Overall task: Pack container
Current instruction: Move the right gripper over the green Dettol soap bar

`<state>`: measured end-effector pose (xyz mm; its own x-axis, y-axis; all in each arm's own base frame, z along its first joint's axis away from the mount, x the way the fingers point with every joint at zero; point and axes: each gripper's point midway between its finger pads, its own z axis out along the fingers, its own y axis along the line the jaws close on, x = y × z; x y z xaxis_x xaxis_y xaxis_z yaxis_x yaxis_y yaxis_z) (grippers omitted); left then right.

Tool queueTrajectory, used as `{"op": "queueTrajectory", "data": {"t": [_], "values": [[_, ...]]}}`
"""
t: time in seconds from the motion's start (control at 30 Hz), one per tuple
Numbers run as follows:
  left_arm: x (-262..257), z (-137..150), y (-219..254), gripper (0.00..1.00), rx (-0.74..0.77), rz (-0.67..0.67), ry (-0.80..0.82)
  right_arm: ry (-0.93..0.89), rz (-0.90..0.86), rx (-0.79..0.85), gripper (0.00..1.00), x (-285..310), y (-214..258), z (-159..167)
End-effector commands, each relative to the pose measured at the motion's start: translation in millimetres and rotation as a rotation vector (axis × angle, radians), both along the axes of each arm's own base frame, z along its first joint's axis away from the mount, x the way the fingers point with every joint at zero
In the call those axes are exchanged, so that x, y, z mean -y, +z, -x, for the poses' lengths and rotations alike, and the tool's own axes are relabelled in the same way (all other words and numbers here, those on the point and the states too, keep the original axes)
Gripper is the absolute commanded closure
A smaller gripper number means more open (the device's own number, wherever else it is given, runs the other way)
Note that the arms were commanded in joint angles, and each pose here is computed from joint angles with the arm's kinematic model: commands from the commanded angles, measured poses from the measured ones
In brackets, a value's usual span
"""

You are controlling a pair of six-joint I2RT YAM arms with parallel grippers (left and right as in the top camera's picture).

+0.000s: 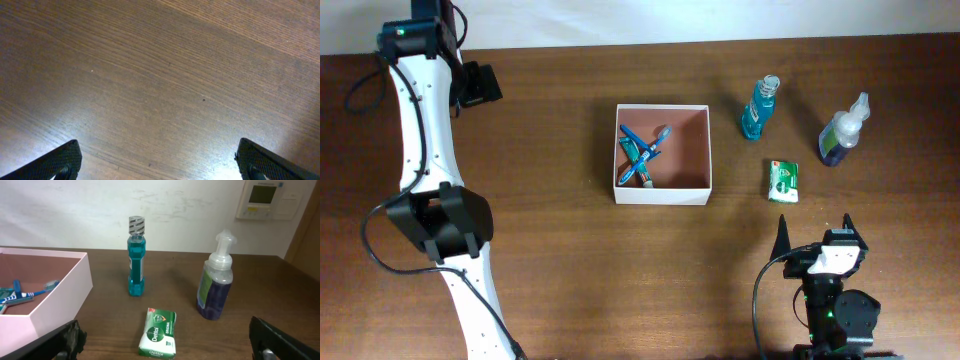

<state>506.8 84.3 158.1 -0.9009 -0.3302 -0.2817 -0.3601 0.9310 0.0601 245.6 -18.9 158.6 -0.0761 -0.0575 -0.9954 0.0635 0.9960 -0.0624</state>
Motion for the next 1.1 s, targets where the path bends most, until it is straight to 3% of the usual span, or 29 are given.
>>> {"op": "queueTrajectory", "data": {"t": [0.0,1.07], "values": [[-6.0,-0.7,1.8,0.01,0.011,-0.017,0.005,0.019,0.006,0.0,0.02,-3.6,-1.5,0.0],[-4.6,-1.8,-17.7,0.01,-0.018,-0.01,0.003,0.018,0.006,0.0,0.02,-3.4,-1.5,0.0]]}}
